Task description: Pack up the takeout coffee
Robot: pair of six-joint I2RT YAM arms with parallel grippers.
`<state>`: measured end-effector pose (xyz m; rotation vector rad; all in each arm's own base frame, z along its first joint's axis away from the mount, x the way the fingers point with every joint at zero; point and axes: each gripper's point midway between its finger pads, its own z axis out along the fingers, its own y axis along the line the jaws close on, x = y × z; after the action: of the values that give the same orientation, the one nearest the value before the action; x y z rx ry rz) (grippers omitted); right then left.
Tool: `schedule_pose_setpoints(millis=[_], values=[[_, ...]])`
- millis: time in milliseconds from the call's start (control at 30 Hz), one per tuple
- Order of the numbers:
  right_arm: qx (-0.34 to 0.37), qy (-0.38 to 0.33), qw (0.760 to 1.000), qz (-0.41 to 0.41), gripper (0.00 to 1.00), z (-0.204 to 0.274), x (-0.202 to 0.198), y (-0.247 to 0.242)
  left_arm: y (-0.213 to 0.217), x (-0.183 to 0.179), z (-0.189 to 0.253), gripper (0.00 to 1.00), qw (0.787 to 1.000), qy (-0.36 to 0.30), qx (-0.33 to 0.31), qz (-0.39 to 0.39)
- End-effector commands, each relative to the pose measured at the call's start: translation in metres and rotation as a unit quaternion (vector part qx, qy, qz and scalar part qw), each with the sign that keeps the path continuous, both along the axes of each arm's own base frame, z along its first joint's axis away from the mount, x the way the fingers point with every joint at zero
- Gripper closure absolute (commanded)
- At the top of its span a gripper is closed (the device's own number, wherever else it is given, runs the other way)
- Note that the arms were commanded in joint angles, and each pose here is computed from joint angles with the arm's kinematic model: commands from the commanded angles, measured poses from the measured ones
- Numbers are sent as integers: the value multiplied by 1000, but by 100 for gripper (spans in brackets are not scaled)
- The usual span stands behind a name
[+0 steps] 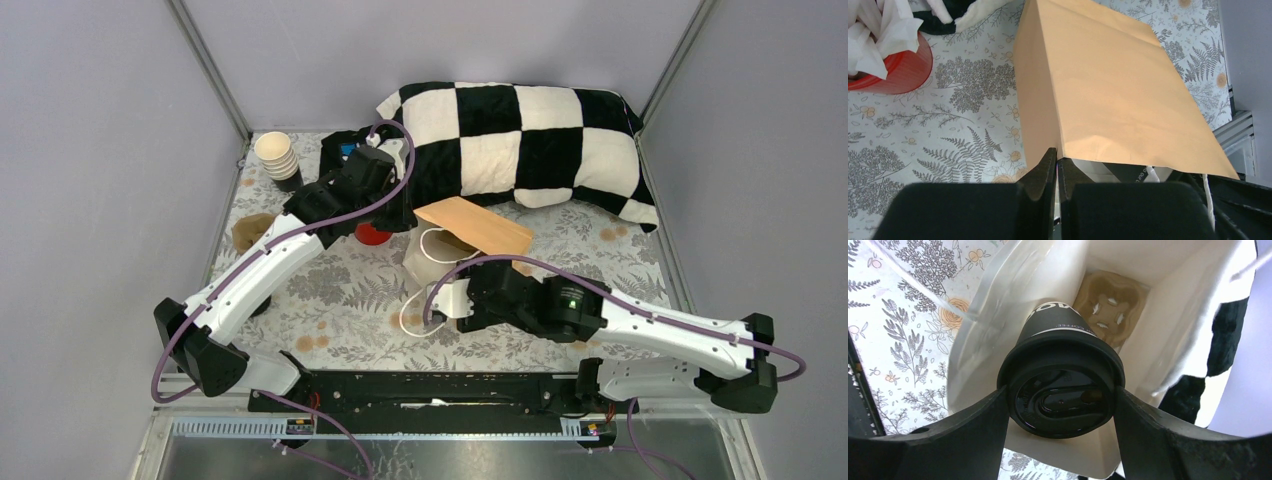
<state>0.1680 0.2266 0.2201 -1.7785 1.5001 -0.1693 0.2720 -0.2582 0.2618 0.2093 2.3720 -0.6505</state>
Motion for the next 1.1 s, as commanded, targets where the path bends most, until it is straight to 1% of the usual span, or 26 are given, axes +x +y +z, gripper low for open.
schedule_pose_setpoints(millis=[0,100,233,300,400,500,567,633,733,900,1067], values=[[9,-30,999,25,65,10,10,19,-5,1,14,95,1000,-4,-23,5],[6,-46,999,10,64,15,17,20,-5,0,15,95,1000,-4,-26,8],[8,-94,993,-64,62,20,42,18,-6,-5,11,95,999,1,-35,1],[19,-103,990,-93,62,25,49,20,-5,-9,9,95,999,3,-36,-3],[7,-108,988,-112,63,26,51,13,-1,-10,10,95,999,-2,-33,1],[16,-103,990,-94,62,29,45,7,8,-8,9,95,1000,-2,-16,21],[-4,-81,995,-54,61,22,34,3,13,-5,12,95,999,-4,-8,37],[-18,-87,995,-34,61,21,32,-2,14,-5,15,95,999,-4,-7,42],[-31,-108,993,-29,60,25,38,-1,11,-7,22,95,999,-6,-18,35],[-47,-90,995,-17,62,14,44,14,-1,-14,32,95,999,-5,-51,2],[-56,-105,993,-16,62,4,52,18,-4,-16,32,95,998,-1,-58,-4]])
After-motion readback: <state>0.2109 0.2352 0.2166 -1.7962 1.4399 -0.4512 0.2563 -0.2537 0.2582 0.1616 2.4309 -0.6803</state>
